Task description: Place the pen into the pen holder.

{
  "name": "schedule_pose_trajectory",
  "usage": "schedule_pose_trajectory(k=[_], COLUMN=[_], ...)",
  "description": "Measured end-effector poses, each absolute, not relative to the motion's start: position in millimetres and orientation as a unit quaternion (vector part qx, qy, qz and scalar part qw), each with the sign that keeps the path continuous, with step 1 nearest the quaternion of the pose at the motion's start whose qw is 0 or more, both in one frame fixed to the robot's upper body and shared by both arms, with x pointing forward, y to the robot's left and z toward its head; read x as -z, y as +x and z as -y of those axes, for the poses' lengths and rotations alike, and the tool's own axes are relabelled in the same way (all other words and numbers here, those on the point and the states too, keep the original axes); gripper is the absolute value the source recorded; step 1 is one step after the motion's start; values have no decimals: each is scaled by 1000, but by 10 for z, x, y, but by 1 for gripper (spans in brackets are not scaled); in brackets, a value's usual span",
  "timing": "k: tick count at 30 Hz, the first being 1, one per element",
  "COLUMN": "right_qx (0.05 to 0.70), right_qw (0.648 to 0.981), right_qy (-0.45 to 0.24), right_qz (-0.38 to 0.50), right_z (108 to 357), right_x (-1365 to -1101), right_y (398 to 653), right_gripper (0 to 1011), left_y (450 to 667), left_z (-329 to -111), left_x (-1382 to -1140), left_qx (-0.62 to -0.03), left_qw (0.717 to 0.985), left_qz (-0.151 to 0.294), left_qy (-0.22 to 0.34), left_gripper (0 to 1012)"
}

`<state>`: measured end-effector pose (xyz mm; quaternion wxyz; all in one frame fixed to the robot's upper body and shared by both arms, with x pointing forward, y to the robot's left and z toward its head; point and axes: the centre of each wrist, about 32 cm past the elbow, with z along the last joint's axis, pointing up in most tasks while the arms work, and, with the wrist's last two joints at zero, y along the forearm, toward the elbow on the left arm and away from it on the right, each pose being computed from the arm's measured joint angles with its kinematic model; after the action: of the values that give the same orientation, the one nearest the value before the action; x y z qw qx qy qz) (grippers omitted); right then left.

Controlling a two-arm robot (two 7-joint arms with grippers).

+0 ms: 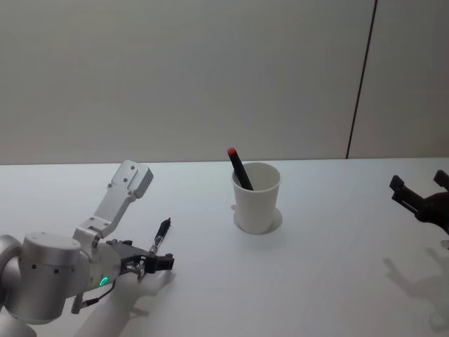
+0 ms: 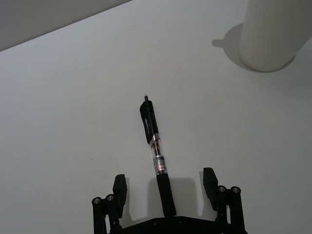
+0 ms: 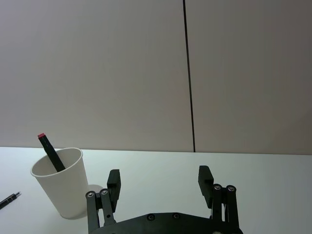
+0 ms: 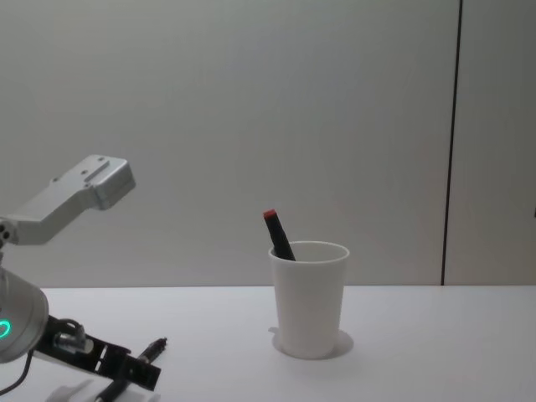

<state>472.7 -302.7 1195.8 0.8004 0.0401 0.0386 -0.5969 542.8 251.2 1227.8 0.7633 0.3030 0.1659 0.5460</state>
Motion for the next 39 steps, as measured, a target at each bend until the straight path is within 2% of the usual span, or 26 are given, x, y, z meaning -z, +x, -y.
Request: schedule_pose_trajectory(k=[30, 39], right_qx=[597, 597], right_qw=[800, 800], right_qy=[40, 40], right_qz=[-39, -39], right_z=[3027, 3027], right_x=[-11959, -11959], right_y=[4727, 4727], right_gripper=[1002, 1002], left_y=[5527, 5532], left_z=[-2569, -2561], left_x=[-12194, -12187], left_qx=[-542, -541], left_qw=[766, 764], left_qz=[-177, -178], left_qy=[295, 302], left_gripper=[1000, 810])
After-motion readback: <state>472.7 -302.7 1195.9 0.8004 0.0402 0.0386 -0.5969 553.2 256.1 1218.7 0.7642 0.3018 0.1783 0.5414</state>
